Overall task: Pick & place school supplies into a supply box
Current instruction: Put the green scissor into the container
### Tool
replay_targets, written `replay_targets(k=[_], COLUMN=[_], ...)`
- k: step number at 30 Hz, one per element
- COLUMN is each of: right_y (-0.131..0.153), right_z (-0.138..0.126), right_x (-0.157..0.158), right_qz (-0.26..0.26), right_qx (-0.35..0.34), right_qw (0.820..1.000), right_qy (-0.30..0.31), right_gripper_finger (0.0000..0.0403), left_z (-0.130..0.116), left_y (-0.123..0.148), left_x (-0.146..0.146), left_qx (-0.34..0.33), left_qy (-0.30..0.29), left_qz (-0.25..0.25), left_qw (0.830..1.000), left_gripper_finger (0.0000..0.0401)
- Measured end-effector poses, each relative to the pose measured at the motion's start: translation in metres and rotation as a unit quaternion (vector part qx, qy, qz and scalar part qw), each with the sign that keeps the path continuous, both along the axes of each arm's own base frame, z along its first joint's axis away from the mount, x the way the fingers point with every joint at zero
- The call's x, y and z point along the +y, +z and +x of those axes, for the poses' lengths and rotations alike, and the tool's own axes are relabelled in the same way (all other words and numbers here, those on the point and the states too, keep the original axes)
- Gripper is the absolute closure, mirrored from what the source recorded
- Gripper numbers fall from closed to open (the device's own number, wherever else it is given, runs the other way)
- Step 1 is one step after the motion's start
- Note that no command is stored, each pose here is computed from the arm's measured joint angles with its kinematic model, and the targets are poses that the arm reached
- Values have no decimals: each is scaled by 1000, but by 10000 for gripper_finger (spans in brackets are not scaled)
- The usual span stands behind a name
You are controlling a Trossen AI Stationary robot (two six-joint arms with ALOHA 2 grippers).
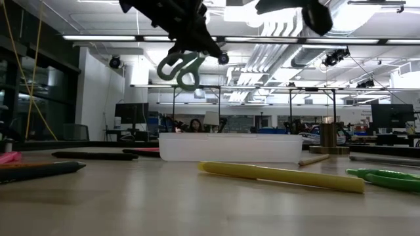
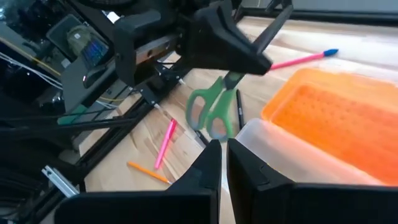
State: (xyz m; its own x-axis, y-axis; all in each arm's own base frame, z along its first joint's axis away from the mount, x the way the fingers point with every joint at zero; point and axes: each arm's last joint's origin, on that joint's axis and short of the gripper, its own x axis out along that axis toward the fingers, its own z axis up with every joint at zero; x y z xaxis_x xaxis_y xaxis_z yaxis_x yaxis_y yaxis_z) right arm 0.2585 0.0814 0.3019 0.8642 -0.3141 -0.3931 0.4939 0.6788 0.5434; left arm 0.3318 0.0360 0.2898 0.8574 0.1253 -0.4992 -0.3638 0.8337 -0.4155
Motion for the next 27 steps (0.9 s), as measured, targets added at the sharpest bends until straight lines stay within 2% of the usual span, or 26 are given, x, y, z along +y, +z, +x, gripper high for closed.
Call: replay_targets(k=[5, 12, 15, 20, 27], right_y=[11, 20, 20, 17, 14], right_z=[-20, -35, -37, -39, -40], right_x=[0, -3, -4, -5, -6], right_qz=[-11, -26, -39, -54, -63], right_qx=[4, 8, 16, 37, 53], right_qw=[1000, 1000, 999, 998, 996], right_qy=[3, 10, 15, 19, 21], right_gripper_finger=[394, 391, 391, 391, 391], left_z=[0, 1, 3, 4, 3], left_y=[0, 2, 6, 14, 14], left_x=[-2, -8, -11, -16, -19], left_qx=[-4, -19, -45, -90, -94], left_qy=[-37, -133, -189, -282, -337], left_qz=[-17, -30, -43, -75, -102], left_qw=[999, 990, 980, 952, 931], left_gripper_finger=[388, 388, 388, 388, 388])
